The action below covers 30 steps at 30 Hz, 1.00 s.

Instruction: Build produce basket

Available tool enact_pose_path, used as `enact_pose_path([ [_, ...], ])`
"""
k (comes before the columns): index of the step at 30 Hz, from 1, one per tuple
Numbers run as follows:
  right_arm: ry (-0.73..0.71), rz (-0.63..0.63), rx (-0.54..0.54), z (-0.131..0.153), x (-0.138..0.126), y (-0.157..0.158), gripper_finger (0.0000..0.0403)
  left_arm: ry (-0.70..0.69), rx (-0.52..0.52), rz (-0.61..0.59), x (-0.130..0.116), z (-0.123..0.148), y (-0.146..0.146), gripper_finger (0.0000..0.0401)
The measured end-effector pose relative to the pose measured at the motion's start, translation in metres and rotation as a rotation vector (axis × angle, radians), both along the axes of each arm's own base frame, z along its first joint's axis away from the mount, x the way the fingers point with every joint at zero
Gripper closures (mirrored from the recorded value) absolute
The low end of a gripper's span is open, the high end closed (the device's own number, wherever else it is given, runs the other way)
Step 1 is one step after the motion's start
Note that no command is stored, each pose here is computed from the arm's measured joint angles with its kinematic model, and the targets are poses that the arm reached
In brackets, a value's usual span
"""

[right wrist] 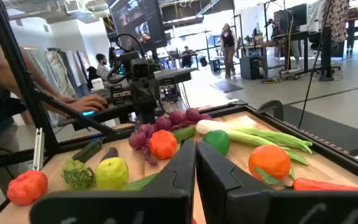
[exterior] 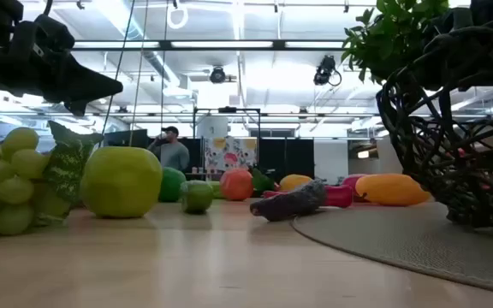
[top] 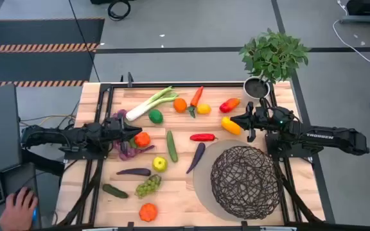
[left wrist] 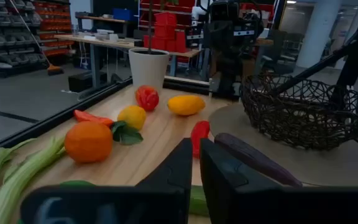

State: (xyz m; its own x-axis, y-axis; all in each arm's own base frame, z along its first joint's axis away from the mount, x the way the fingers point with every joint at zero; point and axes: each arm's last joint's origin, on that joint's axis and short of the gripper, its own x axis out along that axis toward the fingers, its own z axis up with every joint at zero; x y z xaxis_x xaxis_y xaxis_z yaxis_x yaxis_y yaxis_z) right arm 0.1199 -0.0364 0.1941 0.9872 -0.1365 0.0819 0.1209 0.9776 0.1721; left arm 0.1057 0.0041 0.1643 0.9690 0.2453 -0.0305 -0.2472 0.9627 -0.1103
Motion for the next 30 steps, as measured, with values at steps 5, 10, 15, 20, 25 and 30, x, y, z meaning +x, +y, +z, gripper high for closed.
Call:
enact_pose_path([
  [5,0.000,0.000,0.000,0.0000,0.0000,0.0000,0.0384,0.000,0.000,0.000,0.0000,0.0001,0.0000,0.0370],
  [10,0.000,0.000,0.000,0.0000,0.0000,0.0000,0.0384,0.000,0.000,-0.001,0.0000,0.0000,0.0000,0.0368],
  [15,0.000,0.000,0.000,0.0000,0.0000,0.0000,0.0384,0.000,0.000,0.000,0.0000,0.0000,0.0000,0.0363],
  [20,0.000,0.000,0.000,-0.0001,0.0000,0.0000,0.0384,0.000,0.000,0.000,0.0000,0.0001,0.0000,0.0369],
  [25,0.000,0.000,0.000,0.0000,0.0000,0.0000,0.0384,0.000,0.000,0.000,0.0000,0.0000,0.0000,0.0373],
  [30,0.000,0.000,0.000,0.0000,0.0000,0.0000,0.0384,0.000,0.000,-0.001,0.0000,-0.0001,0.0000,0.0365],
])
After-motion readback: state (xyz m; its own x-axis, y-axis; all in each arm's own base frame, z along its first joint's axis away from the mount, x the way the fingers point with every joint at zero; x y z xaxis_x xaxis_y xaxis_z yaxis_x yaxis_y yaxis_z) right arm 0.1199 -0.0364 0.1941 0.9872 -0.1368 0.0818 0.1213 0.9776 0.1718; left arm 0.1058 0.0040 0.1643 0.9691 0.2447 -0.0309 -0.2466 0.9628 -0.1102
